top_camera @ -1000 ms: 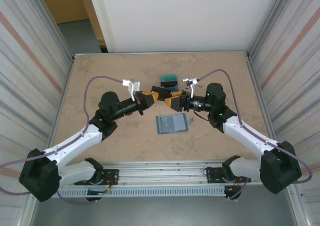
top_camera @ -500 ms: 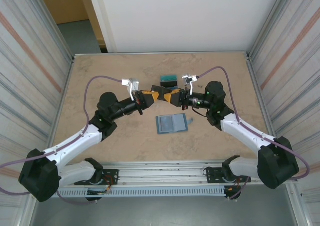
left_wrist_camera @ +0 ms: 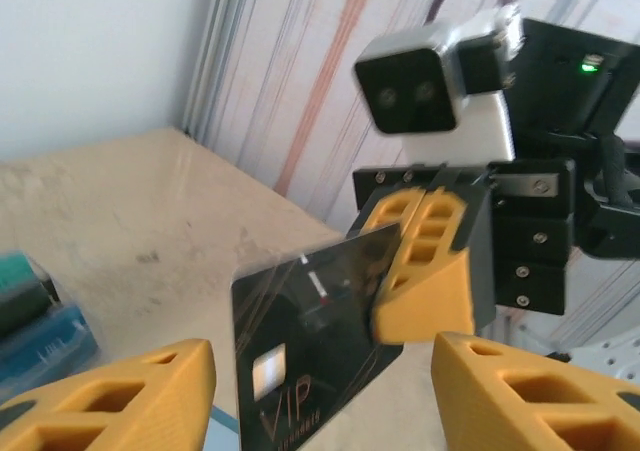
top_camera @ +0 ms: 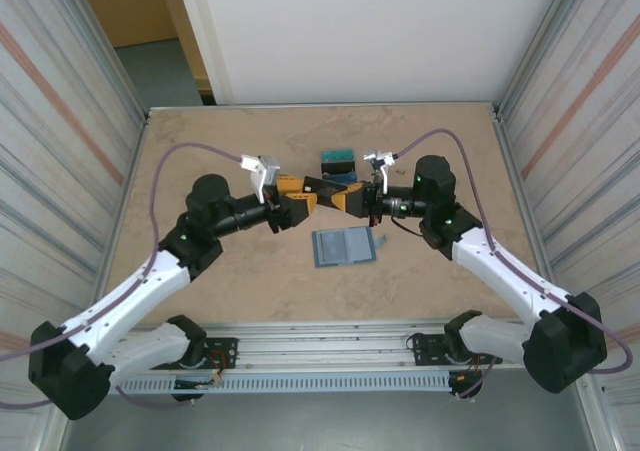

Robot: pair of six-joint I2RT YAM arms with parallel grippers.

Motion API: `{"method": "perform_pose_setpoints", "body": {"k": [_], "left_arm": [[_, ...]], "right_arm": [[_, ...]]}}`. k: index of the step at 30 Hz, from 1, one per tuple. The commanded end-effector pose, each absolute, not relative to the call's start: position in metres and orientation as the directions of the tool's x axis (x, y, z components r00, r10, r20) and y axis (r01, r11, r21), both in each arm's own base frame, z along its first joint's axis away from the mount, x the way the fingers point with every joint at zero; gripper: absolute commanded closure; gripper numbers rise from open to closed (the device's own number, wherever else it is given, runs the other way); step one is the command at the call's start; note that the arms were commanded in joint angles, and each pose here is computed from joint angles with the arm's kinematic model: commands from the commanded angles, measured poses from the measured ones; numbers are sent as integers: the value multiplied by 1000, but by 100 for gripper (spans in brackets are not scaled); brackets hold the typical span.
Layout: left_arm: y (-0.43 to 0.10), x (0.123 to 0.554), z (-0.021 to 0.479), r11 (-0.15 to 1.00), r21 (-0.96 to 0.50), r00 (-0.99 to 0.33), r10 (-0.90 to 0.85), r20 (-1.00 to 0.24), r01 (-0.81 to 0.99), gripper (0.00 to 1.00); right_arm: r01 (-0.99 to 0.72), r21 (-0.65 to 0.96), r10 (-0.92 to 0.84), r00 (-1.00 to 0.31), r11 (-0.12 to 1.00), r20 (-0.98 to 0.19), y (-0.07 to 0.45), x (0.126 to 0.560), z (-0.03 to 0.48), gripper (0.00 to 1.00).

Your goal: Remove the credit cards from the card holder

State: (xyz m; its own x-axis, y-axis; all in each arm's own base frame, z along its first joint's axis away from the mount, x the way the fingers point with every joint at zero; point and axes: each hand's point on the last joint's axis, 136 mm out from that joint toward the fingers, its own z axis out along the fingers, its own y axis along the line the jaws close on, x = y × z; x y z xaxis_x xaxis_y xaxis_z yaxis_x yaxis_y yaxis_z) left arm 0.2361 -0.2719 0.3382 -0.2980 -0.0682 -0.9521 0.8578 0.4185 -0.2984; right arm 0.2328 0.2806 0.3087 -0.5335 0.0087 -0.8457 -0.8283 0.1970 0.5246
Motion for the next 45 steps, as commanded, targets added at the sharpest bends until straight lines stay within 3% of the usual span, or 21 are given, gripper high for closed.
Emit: {"method": "perform_pose_setpoints", "body": {"k": [1, 10, 19, 33, 36, 39, 45], "left_arm": [[-267, 213, 347, 374, -109, -168, 127, -978, 921, 35], [-290, 202, 331, 253, -10, -113, 395, -911, 967, 34], [-315, 210, 317, 167, -52, -127, 478, -869, 985, 39], [-327, 208, 307, 83, -108, -135, 492, -860, 991, 92], [-327, 216, 304, 98, -86, -123, 487, -865, 991, 100], [-322, 231, 302, 131, -51, -107, 463, -880, 990, 100], [-315, 277, 300, 221, 79, -21, 417, -909, 972, 100]], "right_arm": [[-860, 466, -77, -490, 210, -869, 274, 218, 308, 100], [-878, 447, -157, -472, 170, -868, 270, 196, 307, 100], [-882, 454, -195, -471, 127, -861, 271, 186, 305, 100], [-873, 463, -212, -486, 150, -848, 272, 192, 296, 99], [-866, 458, -204, -494, 201, -845, 270, 199, 294, 83], [-847, 457, -188, -512, 269, -838, 264, 210, 289, 53], [-767, 468, -141, -573, 440, -807, 248, 239, 273, 30]]}}
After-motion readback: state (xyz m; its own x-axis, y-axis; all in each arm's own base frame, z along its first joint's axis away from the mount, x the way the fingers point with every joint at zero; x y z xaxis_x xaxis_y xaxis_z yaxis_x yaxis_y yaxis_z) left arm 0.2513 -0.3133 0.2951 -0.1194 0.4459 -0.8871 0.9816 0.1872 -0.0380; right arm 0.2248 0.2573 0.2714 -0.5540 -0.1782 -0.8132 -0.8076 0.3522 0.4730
